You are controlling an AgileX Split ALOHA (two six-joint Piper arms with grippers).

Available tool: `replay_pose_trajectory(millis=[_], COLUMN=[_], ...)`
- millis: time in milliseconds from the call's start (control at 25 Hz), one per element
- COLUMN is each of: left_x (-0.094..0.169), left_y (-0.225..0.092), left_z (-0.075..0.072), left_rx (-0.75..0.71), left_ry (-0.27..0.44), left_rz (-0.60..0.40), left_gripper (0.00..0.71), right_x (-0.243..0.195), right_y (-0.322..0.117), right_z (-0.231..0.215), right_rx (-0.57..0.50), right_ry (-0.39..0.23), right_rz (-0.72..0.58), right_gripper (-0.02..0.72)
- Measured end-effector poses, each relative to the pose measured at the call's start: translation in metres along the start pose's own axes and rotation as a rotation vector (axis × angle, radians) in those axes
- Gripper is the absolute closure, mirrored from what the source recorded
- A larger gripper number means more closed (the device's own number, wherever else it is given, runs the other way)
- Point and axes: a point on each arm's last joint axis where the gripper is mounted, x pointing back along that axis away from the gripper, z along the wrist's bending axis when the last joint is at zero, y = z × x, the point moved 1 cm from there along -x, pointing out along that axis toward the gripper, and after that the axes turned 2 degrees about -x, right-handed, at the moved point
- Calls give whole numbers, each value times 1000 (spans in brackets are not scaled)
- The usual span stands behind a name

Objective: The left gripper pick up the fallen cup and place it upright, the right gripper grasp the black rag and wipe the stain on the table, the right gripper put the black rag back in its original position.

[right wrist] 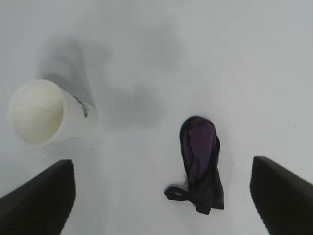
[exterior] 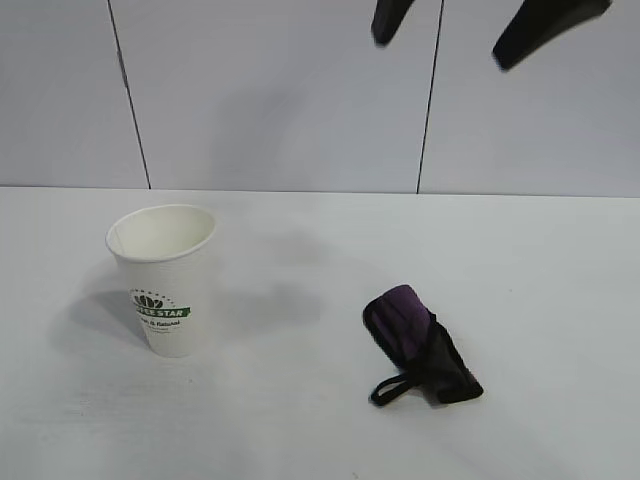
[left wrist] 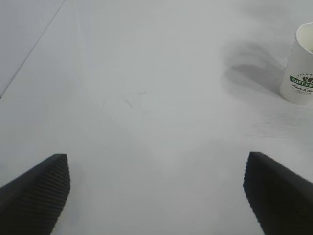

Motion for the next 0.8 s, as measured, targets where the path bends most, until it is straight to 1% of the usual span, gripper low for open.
replay_pose_trajectory(millis=[120, 240, 480, 560, 680, 800], left_x=[0, 0, 0, 0, 0, 0], left_y=[0, 0, 0, 0, 0, 0], left_z=[0, 0, 0, 0, 0, 0], left_rx=[0, 0, 0, 0, 0, 0], left_ry=[0, 0, 0, 0, 0, 0], left_rz=[0, 0, 0, 0, 0, 0], left_gripper=[16, 16, 16, 16, 16, 16], right_x=[63, 115, 192, 213, 240, 251], right_y=[-8, -23, -66, -79, -101, -121], right_z=[3, 2, -5, -8, -17, -25], right_rx=[8, 42, 79, 97, 117, 128], right_ry=[40, 62, 85, 81, 55, 23], right_rz=[-124, -212, -326, -383, -458, -497], right_gripper=[30, 30, 30, 30, 30, 30])
